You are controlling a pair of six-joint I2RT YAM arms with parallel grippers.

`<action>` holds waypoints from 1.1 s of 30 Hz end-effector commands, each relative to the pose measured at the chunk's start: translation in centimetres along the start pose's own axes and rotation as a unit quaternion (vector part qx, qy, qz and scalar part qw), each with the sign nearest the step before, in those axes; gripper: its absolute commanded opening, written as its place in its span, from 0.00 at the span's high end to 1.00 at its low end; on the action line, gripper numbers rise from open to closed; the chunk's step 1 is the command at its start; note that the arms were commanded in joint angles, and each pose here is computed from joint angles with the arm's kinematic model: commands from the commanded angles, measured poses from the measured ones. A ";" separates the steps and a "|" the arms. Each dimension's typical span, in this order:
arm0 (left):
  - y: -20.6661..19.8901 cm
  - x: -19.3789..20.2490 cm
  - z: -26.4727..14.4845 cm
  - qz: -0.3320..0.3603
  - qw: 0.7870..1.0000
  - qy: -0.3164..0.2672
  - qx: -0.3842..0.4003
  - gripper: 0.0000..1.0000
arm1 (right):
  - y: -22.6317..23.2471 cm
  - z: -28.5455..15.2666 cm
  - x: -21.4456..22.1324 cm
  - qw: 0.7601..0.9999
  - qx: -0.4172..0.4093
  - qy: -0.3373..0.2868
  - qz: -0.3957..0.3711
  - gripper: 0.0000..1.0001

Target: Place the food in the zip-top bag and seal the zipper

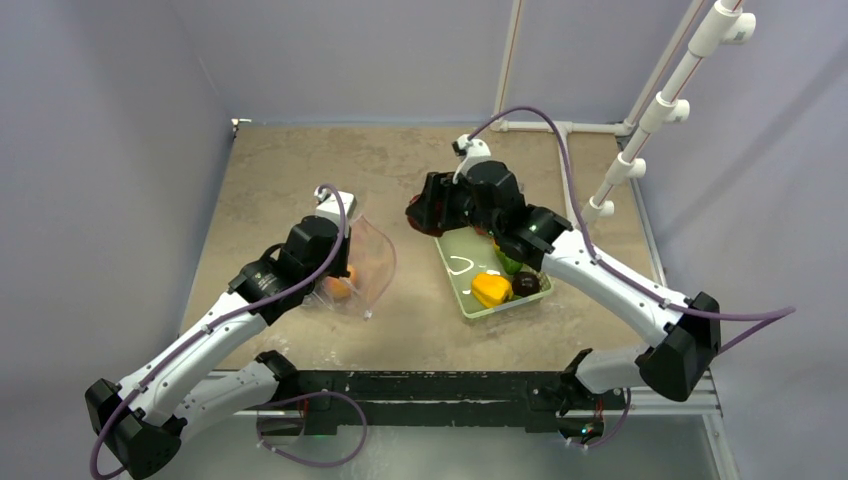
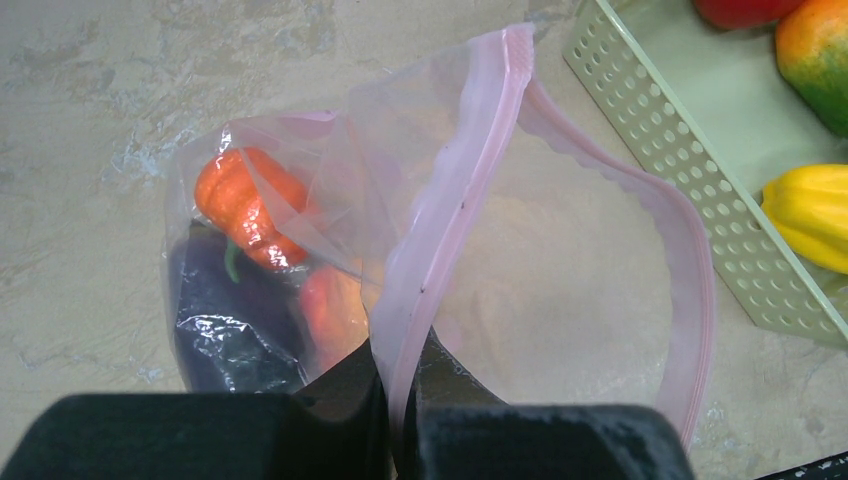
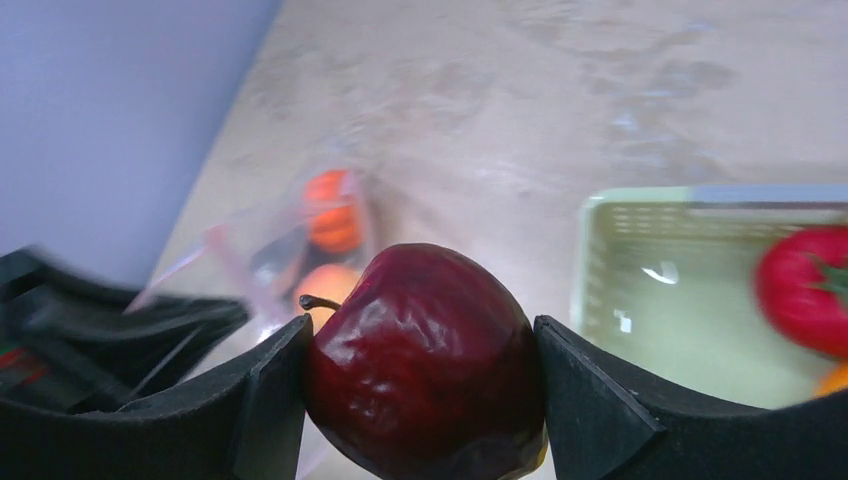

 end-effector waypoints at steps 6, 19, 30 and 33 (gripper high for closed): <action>-0.1 -0.4 0.0 -0.009 1.000 -0.023 0.003 1.00 | 5.5 -2.5 -2.6 0.980 -0.182 -0.075 -0.026 0.75; 0.0 -0.5 -0.3 -0.015 0.999 -0.031 0.006 1.00 | 10.3 -0.5 0.5 0.965 -0.258 -0.039 -0.033 0.75; 0.0 -0.6 -0.4 -0.016 0.999 -0.033 0.010 1.00 | 10.6 2.4 2.6 0.981 -0.192 -0.011 -0.014 0.59; 0.0 -0.6 -0.5 -0.016 0.999 -0.035 0.011 1.00 | 10.5 3.1 3.1 0.986 -0.169 0.003 -0.006 0.55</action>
Point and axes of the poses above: each gripper's point midway between its finger pads, its own z axis out along the fingers, its own y axis along the line the jaws close on, x = y × z, the point moved 10 cm from there along -z, back along the fingers, and after that the axes turned 15 degrees about -z, right-handed, at the moved point
